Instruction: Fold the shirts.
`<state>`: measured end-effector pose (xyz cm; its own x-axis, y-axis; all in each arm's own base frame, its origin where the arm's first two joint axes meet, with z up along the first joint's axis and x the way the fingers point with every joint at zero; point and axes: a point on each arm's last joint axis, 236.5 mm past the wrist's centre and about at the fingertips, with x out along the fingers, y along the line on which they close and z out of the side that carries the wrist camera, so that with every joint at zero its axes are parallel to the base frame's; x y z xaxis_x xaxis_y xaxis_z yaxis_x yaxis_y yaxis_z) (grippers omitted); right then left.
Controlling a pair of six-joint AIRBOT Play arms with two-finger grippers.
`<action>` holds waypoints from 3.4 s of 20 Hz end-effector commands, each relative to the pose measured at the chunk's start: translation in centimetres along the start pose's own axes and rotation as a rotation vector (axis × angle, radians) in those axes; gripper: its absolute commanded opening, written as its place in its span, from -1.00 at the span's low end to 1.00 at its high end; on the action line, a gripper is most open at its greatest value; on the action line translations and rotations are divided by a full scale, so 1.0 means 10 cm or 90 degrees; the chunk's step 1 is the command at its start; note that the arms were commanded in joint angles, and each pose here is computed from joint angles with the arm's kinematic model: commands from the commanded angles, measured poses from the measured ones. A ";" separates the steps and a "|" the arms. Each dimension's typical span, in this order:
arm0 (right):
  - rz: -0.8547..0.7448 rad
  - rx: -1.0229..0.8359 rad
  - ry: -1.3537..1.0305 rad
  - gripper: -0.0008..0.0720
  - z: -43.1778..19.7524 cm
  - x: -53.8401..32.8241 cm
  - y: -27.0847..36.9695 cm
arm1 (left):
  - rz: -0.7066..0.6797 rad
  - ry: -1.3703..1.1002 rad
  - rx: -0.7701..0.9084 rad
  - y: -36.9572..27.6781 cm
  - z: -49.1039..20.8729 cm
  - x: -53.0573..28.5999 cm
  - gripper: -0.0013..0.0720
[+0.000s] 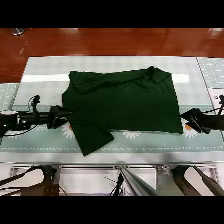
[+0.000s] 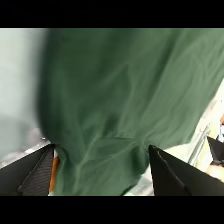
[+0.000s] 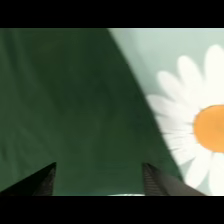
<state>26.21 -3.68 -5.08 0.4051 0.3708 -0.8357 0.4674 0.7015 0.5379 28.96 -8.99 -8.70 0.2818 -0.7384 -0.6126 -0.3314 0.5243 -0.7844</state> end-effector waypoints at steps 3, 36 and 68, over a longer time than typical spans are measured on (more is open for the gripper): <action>-0.151 0.026 0.008 0.72 -0.10 -0.05 -0.57 | -0.003 0.008 0.023 -0.11 0.00 0.24 -0.76; 0.247 -0.460 -0.387 -0.87 1.12 -2.85 3.60 | -0.252 -0.398 0.577 -4.02 0.49 -2.51 -0.92; 0.001 -0.290 -0.130 -0.87 0.99 -0.63 1.62 | 0.187 -0.433 0.365 -1.72 1.19 -1.59 -0.92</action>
<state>34.70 0.38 17.28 0.6525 0.2477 -0.7162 0.0349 0.9343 0.3549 36.44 -0.07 18.99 0.8253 -0.1899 -0.5318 -0.0201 0.9313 -0.3638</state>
